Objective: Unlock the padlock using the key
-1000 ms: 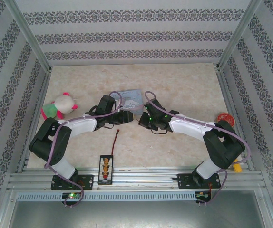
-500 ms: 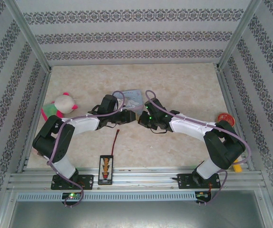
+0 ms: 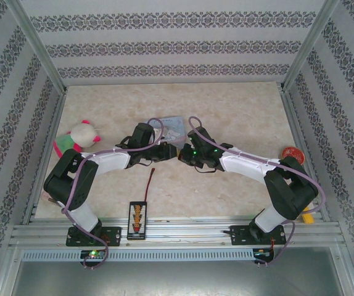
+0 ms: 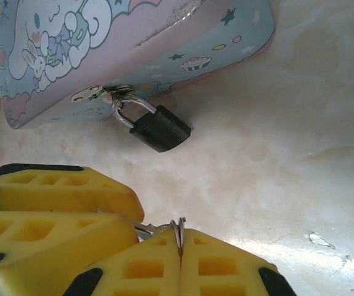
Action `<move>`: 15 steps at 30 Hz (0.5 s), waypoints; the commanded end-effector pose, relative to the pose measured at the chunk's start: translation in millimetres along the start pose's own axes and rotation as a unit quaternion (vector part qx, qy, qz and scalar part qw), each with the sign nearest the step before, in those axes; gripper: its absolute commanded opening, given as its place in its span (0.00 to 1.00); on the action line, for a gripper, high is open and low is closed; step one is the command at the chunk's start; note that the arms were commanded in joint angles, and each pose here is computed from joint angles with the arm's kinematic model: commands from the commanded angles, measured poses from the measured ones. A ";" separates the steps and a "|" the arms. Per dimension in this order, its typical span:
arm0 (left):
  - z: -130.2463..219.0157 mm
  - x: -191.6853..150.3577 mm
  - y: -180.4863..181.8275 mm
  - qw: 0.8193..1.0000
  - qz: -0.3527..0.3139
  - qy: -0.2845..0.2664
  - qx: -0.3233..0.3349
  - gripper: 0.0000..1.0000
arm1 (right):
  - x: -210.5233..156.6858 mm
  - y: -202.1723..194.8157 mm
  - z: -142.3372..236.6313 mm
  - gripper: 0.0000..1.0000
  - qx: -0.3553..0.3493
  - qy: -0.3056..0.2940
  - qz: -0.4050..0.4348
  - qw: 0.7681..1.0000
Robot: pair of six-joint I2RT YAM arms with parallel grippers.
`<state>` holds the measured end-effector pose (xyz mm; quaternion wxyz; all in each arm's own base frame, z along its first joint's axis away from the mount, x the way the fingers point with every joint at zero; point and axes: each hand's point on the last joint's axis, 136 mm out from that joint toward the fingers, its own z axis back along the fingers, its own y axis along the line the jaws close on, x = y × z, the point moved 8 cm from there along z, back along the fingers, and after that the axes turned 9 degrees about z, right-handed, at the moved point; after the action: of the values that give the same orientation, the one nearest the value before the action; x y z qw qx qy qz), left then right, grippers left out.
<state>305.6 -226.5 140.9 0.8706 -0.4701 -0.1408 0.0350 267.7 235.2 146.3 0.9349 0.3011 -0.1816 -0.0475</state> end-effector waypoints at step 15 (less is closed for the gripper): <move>22.8 8.9 -29.1 0.994 -0.100 -0.043 0.018 0.00 | -0.6 -10.6 19.6 0.22 -0.010 -0.034 0.000 0.999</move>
<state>303.2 -224.7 152.2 0.8738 -0.4555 -0.1701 0.0092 262.5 230.0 150.4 0.9303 0.3080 -0.1941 -0.0457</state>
